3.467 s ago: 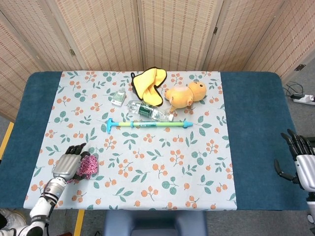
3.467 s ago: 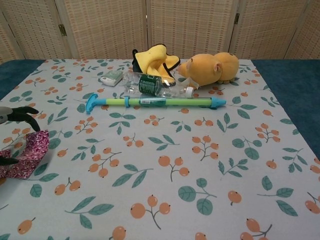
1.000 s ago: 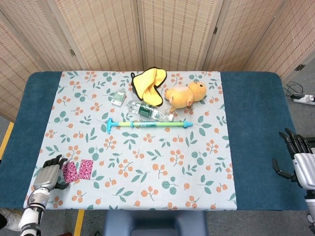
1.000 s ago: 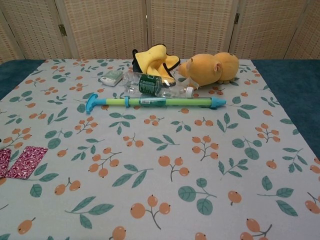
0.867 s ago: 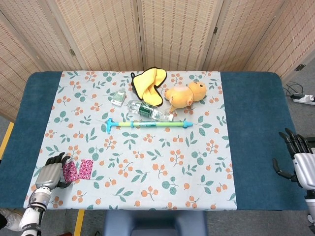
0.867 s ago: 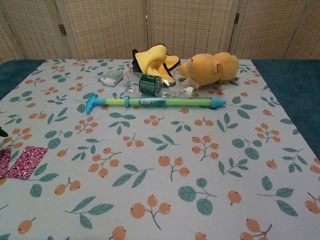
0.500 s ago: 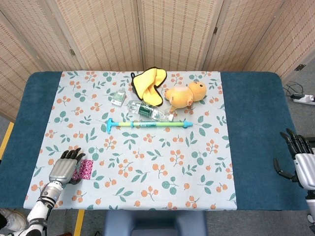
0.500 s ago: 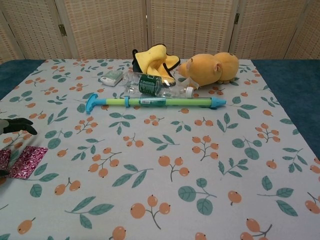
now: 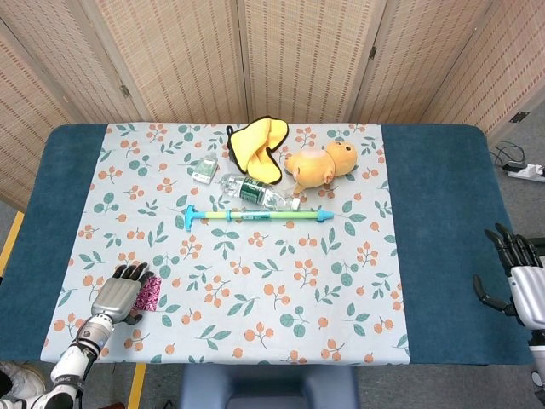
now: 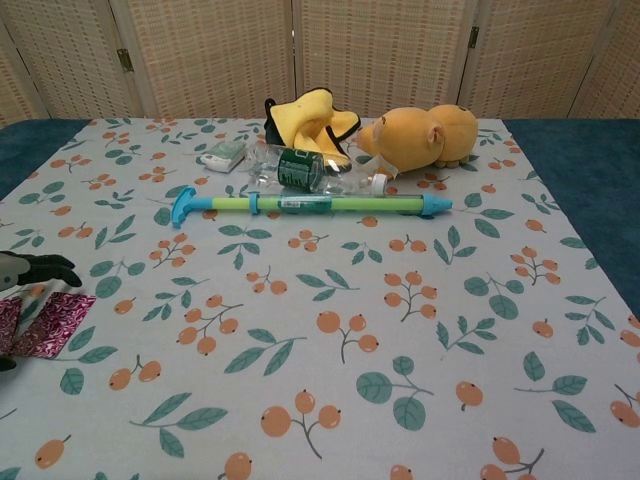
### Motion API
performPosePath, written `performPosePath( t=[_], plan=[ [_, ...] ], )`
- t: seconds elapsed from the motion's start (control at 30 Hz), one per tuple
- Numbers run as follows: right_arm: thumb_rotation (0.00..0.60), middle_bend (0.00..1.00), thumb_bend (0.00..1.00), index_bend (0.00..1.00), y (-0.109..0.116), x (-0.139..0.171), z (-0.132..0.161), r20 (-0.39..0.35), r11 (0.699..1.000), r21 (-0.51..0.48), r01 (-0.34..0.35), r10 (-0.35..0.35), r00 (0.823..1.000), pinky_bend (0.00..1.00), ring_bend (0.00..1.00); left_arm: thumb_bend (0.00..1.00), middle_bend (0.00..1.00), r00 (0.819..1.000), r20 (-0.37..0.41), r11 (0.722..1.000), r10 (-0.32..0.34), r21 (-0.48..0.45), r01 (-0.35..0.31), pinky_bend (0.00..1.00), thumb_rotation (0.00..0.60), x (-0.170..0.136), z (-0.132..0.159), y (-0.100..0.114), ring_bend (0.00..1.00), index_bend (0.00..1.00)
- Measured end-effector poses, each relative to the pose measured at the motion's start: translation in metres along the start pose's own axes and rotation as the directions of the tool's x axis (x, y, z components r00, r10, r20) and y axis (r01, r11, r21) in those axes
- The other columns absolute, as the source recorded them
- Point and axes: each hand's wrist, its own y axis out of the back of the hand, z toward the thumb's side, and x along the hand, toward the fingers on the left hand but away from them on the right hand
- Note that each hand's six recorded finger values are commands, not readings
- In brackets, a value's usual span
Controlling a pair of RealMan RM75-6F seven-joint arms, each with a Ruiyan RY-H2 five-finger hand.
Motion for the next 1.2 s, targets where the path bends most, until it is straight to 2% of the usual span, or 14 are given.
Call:
performPosePath(
  t=[0.47,1.0,1.2],
  plan=[
    [0.400,0.00,0.52,0.00,0.000,0.000,0.000,0.004,1.000,-0.001,-0.001,0.001,1.000,0.00,0.00,0.29,0.00,1.000,-0.012,1.000,0.006,0.003,-0.006,0.00,0.600,0.007,-0.001,-0.003,0.00,0.14],
    [0.400,0.00,0.52,0.00,-0.001,-0.001,-0.001,0.004,1.000,-0.003,-0.002,0.002,1.000,0.00,0.00,0.29,0.00,0.999,-0.019,0.999,0.033,-0.002,-0.033,0.00,0.600,0.012,0.001,-0.002,0.00,0.28],
    [0.400,0.00,0.52,0.00,0.000,0.000,-0.002,0.006,1.000,-0.003,0.001,-0.001,1.000,0.00,0.00,0.29,0.00,0.998,-0.030,0.998,0.052,-0.031,-0.053,0.00,0.600,0.008,-0.001,0.001,0.00,0.29]
  ],
)
